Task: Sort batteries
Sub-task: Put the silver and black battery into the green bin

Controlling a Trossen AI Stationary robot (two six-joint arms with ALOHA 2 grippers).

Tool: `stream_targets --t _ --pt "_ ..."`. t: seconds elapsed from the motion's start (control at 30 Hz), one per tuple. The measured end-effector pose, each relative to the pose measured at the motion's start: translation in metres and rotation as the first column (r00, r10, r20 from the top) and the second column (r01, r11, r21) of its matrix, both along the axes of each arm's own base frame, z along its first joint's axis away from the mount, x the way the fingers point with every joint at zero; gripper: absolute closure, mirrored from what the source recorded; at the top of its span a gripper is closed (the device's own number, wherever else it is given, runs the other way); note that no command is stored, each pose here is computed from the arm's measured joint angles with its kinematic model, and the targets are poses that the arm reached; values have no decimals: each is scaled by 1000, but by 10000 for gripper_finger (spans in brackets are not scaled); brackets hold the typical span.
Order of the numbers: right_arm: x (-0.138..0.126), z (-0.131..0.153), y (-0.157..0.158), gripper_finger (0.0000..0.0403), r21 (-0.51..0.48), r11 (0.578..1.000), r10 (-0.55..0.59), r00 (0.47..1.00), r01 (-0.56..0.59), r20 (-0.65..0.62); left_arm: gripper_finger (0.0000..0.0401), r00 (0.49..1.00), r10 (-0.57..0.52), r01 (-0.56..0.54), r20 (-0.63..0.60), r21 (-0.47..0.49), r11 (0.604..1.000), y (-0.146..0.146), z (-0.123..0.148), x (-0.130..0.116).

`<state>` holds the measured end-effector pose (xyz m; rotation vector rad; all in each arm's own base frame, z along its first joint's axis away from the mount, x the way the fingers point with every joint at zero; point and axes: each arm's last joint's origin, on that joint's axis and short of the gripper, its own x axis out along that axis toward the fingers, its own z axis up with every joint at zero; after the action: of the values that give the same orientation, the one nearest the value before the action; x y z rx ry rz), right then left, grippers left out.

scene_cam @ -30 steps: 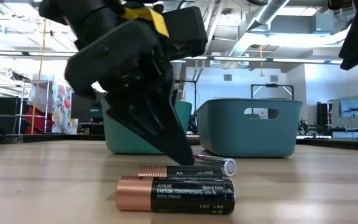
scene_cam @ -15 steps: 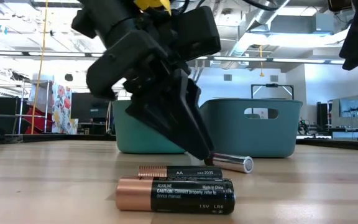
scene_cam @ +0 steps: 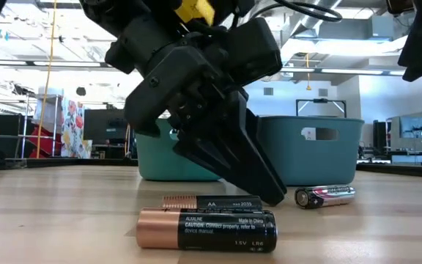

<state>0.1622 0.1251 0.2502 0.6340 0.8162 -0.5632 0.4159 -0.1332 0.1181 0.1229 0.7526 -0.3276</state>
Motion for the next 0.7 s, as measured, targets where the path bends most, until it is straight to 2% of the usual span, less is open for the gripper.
stream_targets --t 0.17,0.4,0.5,0.7 --pt "0 0 0 231 7 1000 -5 1000 5 0 211 1000 16 -16 8 -9 1000 2 0 1" --pt "-3 0 3 231 9 1000 17 1000 -17 -7 211 990 140 -139 8 -33 990 9 5 3" --pt "-6 0 6 231 8 999 40 999 -40 -12 211 979 201 -200 20 -27 979 12 15 2" --pt "-13 -1 13 231 3 996 89 996 -89 -21 211 951 297 -294 81 -45 955 11 52 -7"
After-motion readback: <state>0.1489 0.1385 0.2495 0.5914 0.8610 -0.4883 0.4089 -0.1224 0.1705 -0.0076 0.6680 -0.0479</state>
